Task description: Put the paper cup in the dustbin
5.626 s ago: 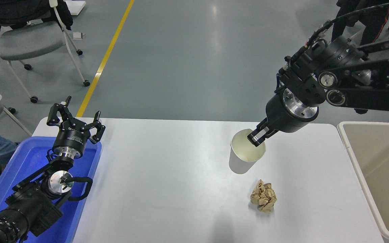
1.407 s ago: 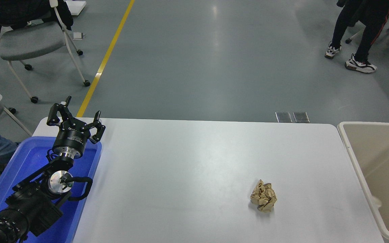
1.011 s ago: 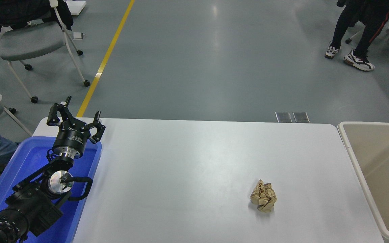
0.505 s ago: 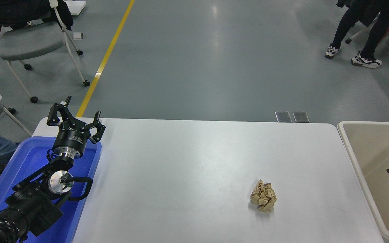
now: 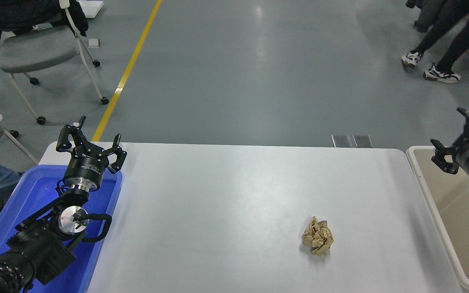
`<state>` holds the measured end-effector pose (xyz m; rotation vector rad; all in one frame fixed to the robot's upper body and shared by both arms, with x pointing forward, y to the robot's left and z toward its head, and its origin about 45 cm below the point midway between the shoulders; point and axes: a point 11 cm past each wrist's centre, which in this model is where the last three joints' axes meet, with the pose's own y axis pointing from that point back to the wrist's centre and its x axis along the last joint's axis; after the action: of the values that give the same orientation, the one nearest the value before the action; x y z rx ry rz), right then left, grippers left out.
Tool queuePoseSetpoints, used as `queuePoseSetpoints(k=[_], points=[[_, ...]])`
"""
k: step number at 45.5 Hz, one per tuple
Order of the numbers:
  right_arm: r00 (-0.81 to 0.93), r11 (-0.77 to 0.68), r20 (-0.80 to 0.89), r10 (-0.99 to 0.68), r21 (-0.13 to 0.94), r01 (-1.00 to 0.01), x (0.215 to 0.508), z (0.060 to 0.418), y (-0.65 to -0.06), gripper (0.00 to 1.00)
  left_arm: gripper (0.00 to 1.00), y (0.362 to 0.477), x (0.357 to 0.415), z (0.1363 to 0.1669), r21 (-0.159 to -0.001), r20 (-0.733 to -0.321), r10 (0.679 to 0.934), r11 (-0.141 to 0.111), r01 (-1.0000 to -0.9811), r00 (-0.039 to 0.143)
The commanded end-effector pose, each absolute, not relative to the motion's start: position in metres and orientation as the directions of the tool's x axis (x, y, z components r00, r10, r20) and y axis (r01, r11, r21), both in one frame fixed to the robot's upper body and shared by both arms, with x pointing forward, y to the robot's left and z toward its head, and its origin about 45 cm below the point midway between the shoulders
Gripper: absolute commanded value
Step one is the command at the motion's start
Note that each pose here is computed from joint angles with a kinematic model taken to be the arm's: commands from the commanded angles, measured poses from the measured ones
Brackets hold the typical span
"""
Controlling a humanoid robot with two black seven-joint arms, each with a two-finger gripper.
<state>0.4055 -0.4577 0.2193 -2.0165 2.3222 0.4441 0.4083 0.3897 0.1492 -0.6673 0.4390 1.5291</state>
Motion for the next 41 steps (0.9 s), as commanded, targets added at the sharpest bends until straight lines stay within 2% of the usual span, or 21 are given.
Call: queuePoseSetpoints(k=[1,16,23,29,34,41], points=[[-0.108,0.074,-0.265,-0.958,0.135,-0.988,0.405,0.202,-0.413,1.0,1.0,0.39,0.4083,0.1491,-0.122,-0.647,0.762,-0.079,-0.9894,0.019],[-0.167,0.143,-0.293,-0.941,0.101,-0.985,0.402,0.17,-0.406,1.0,1.0,0.39,0.4084,0.1493,-0.123,-0.647,0.762,-0.08,-0.9893,0.019],[-0.162,0.152,-0.289,-0.944,0.058,-0.987,0.399,0.165,-0.401,1.0,1.0,0.39,0.4083,0.1491,-0.122,-0.647,0.762,-0.079,-0.9894,0.019],[-0.14,0.119,-0.273,-0.952,0.091,-0.989,0.398,0.151,-0.387,1.0,1.0,0.39,0.4083,0.1491,-0.122,-0.647,0.762,-0.079,-0.9894,0.019],[-0.115,0.097,-0.261,-0.958,0.084,-0.992,0.403,0.154,-0.38,1.0,1.0,0.39,0.4084,0.1493,-0.123,-0.647,0.762,-0.08,-0.9893,0.019],[-0.021,0.003,-0.179,-0.984,0.104,-0.995,0.404,0.148,-0.357,1.0,1.0,0.39,0.4084,0.1493,-0.123,-0.647,0.762,-0.08,-0.9893,0.019]])
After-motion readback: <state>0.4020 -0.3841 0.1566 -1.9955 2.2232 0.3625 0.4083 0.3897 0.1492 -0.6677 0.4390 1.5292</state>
